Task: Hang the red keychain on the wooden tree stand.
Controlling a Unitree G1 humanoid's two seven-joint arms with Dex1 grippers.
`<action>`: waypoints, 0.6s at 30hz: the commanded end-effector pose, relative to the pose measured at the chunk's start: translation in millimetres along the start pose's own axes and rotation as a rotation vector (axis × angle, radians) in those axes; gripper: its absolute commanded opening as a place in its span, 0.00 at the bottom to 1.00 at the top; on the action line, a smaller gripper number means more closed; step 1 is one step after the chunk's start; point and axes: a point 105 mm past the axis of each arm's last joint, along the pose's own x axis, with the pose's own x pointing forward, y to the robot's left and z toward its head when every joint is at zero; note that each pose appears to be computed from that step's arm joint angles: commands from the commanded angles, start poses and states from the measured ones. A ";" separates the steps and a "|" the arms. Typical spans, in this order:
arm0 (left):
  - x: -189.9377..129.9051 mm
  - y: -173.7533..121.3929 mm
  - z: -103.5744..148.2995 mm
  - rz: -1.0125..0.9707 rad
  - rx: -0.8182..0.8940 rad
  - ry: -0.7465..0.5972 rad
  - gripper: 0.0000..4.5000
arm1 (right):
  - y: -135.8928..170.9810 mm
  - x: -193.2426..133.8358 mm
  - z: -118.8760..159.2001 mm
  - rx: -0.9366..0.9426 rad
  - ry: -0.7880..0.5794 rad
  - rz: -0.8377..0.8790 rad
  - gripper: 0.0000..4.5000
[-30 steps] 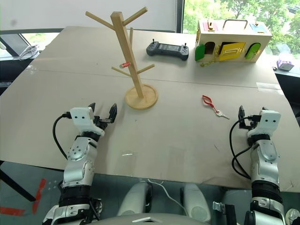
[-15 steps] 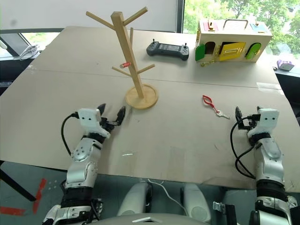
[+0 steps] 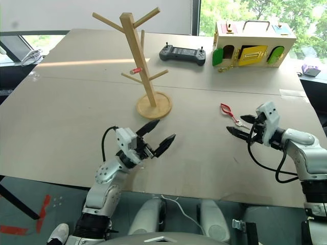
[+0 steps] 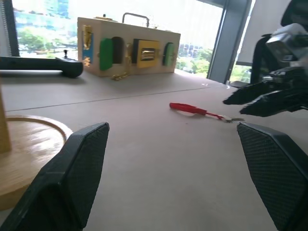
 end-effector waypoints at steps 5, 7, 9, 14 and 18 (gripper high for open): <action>1.6 -16.5 11.4 -0.119 0.044 -0.064 0.98 | -30.3 14.2 13.0 0.001 -0.055 -0.116 1.00; 0.8 -20.3 10.0 -0.150 0.052 -0.060 0.98 | -34.5 18.9 11.7 0.013 -0.058 -0.144 1.00; 0.4 -19.9 9.7 -0.158 0.059 -0.057 0.98 | -35.4 22.4 10.4 0.015 -0.059 -0.158 1.00; 0.0 -17.8 7.1 -0.182 0.065 -0.045 0.98 | -34.2 32.5 6.8 0.011 -0.090 -0.204 1.00; 0.5 -18.4 6.0 -0.184 0.062 -0.042 0.98 | -30.0 36.6 4.4 -0.012 -0.099 -0.216 1.00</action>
